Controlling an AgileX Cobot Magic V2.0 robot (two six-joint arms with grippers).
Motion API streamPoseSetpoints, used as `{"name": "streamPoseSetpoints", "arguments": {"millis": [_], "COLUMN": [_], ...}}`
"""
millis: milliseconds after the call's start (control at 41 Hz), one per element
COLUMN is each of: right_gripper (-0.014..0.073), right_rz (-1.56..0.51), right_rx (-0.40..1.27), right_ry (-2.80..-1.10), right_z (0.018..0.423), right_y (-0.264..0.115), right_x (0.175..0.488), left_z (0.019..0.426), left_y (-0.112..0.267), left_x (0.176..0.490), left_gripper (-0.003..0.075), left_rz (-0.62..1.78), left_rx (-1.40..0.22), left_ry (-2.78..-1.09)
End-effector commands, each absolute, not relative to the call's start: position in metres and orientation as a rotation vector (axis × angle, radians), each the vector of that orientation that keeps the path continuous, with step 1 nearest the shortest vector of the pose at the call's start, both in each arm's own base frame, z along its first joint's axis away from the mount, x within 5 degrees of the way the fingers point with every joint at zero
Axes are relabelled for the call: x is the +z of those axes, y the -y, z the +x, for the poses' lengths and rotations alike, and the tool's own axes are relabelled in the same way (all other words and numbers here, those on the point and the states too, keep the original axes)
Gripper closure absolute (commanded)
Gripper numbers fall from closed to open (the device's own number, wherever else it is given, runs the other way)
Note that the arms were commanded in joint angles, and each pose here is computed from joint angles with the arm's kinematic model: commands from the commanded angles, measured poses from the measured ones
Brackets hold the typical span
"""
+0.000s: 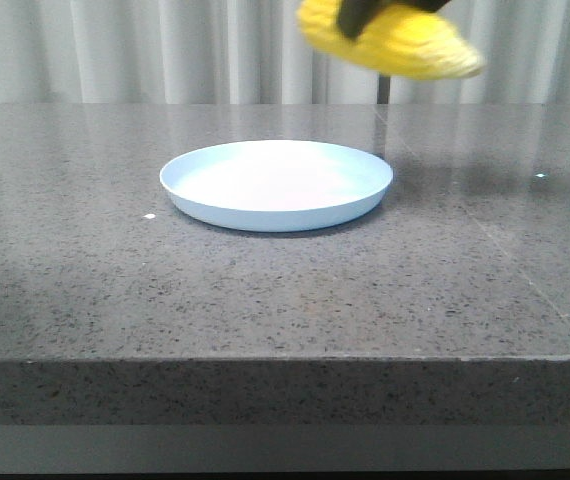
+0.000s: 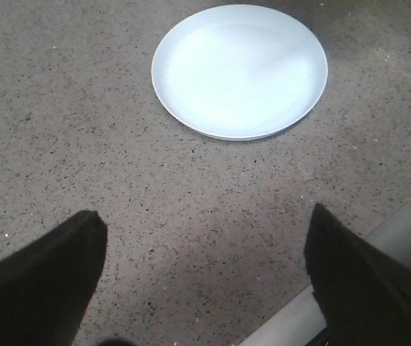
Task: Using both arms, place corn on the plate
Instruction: 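Carry the corn cob over the plate and lower it, then open the right gripper to release the corn onto the plate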
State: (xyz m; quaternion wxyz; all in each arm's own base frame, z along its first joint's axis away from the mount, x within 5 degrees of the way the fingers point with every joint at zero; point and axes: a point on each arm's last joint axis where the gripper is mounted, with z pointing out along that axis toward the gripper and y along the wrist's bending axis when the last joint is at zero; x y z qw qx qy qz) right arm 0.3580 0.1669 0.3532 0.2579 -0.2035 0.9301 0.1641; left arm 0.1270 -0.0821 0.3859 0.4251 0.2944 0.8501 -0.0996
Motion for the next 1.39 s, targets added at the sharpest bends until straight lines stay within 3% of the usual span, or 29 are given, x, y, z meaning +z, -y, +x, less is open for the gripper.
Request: {"name": "streamPoseSetpoints", "arguments": {"millis": [0,317,390,609,682,901,1096,1364], "right_gripper": [0.0389,0.0381,0.0326,-0.0001,-0.0043,-0.0041,-0.0041,-0.0041], "right_rz": [-0.527,-0.394,-0.382,-0.375,-0.378,-0.484,-0.527,-0.527], "right_rx": [0.507,0.579,0.580,0.588,0.592,0.559,0.427,0.294], "right_ry": [-2.421,-2.449,-2.456,-2.456,-2.448,-2.316,-2.182,-2.066], "right_z": [0.355,0.383,0.386,0.386,0.382,0.350,0.291,0.193], "right_y": [-0.188,-0.214,-0.215,-0.216,-0.214,-0.197,-0.159,-0.099], "right_x": [0.368,0.324,0.319,0.319,0.326,0.382,0.436,0.455], "left_z": [0.127,0.127,0.127,0.127,0.127,0.127,0.127,0.127], "left_y": [0.083,0.083,0.083,0.083,0.083,0.083,0.083,0.083], "left_x": [0.400,0.400,0.400,0.400,0.400,0.400,0.400,0.400], "left_gripper": [0.0167,0.0166,0.0167,0.0167,0.0166,0.0167,0.0167,0.0167], "left_rz": [0.701,0.701,0.701,0.701,0.701,0.701,0.701,0.701], "left_rx": [-0.282,-0.282,-0.282,-0.282,-0.282,-0.282,-0.282,-0.282], "left_ry": [-2.036,-2.036,-2.036,-2.036,-2.036,-2.036,-2.036,-2.036]}}
